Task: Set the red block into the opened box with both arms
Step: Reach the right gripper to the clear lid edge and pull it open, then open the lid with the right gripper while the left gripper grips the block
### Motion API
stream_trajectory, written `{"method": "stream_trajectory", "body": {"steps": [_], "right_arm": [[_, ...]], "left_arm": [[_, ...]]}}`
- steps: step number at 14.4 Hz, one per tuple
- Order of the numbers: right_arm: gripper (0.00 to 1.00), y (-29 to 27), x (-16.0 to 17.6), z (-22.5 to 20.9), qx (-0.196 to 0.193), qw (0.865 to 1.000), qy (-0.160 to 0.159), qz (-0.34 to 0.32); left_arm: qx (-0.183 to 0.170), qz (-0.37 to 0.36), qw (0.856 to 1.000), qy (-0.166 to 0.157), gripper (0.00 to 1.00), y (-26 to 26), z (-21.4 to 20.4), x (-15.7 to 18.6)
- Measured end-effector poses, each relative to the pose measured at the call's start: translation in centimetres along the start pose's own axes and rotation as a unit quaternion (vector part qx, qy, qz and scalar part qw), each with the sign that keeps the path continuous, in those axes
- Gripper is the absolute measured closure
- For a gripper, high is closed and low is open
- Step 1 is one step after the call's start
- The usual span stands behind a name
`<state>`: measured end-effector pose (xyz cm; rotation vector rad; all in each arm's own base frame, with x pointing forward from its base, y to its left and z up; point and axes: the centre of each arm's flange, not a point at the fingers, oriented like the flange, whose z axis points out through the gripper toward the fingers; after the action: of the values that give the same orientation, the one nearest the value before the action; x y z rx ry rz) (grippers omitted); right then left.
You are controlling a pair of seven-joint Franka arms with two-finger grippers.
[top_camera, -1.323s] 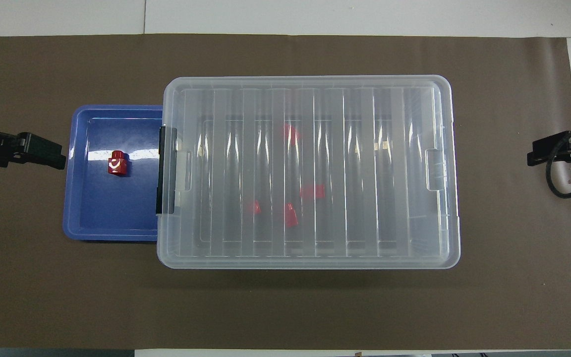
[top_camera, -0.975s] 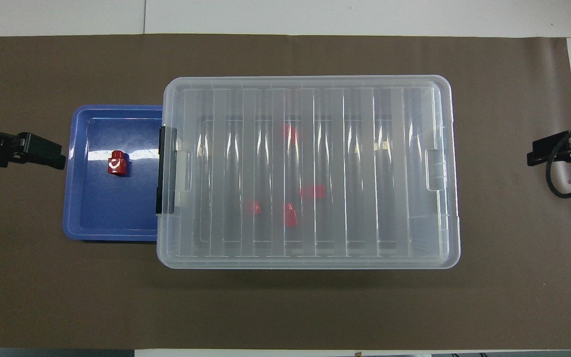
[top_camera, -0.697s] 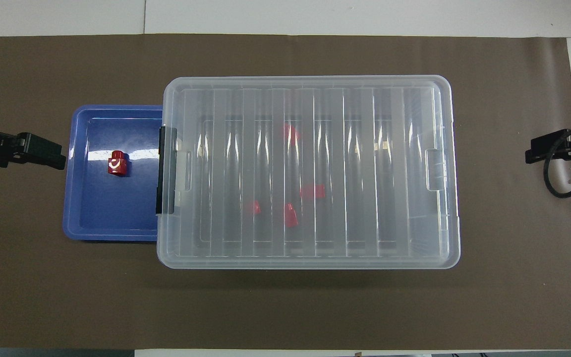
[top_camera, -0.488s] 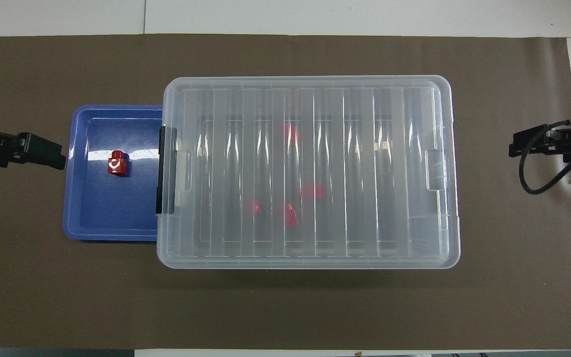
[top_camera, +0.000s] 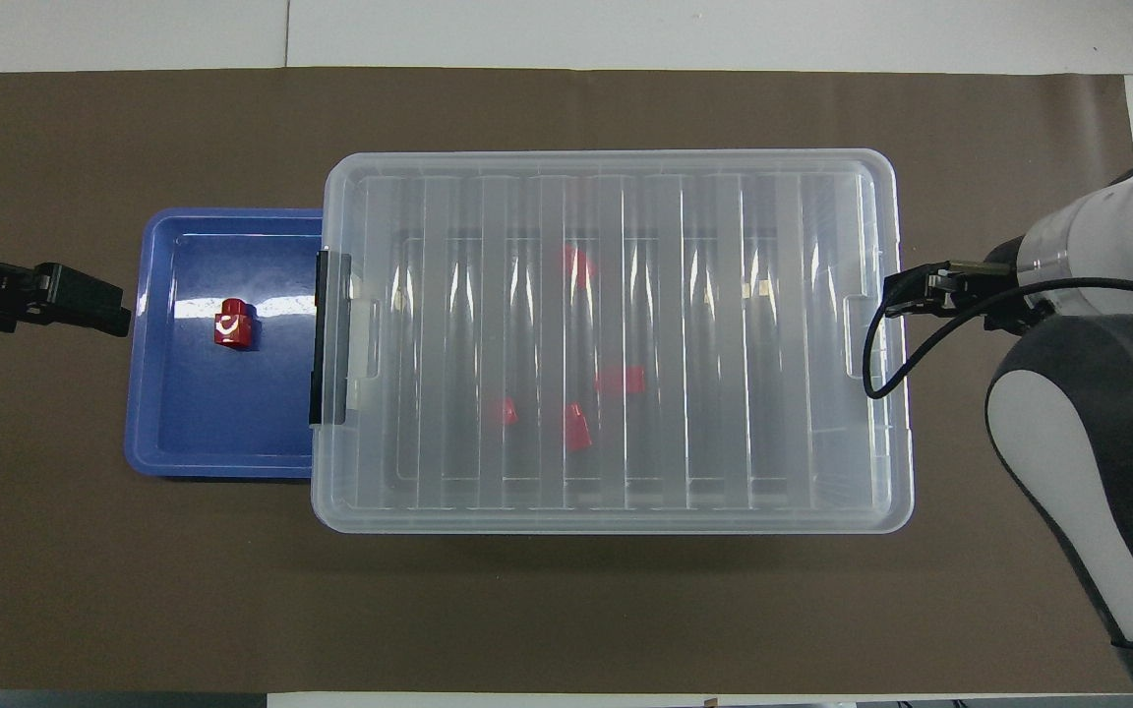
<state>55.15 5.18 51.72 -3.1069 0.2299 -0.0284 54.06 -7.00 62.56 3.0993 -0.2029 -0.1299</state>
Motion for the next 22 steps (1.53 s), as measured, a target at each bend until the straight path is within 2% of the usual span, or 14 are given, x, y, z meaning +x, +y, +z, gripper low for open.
{"method": "stream_trajectory", "body": {"steps": [5,10,15,19,22], "right_arm": [[0.0,0.6,-0.5,4.0,-0.004,1.0,-0.015,0.002],[0.0,1.4,-0.8,5.8,-0.005,1.0,-0.018,-0.01],[0.0,4.6,-0.4,6.1,-0.004,0.999,-0.02,-0.031],[0.0,6.9,-0.2,6.2,-0.004,0.998,-0.021,-0.054],[0.0,9.8,0.1,6.1,-0.003,0.998,-0.02,-0.067]], "left_arm": [[0.0,0.0,1.0,0.0,0.0,0.0,0.0,0.0],[0.0,0.0,1.0,0.0,0.0,0.0,0.0,0.0],[0.0,0.001,1.0,-0.001,0.0,0.1,0.0,0.0],[0.0,0.0,1.0,0.026,0.0,0.0,0.4,0.7],[0.0,-0.002,0.999,0.044,0.0,-0.1,2.8,1.8]]}}
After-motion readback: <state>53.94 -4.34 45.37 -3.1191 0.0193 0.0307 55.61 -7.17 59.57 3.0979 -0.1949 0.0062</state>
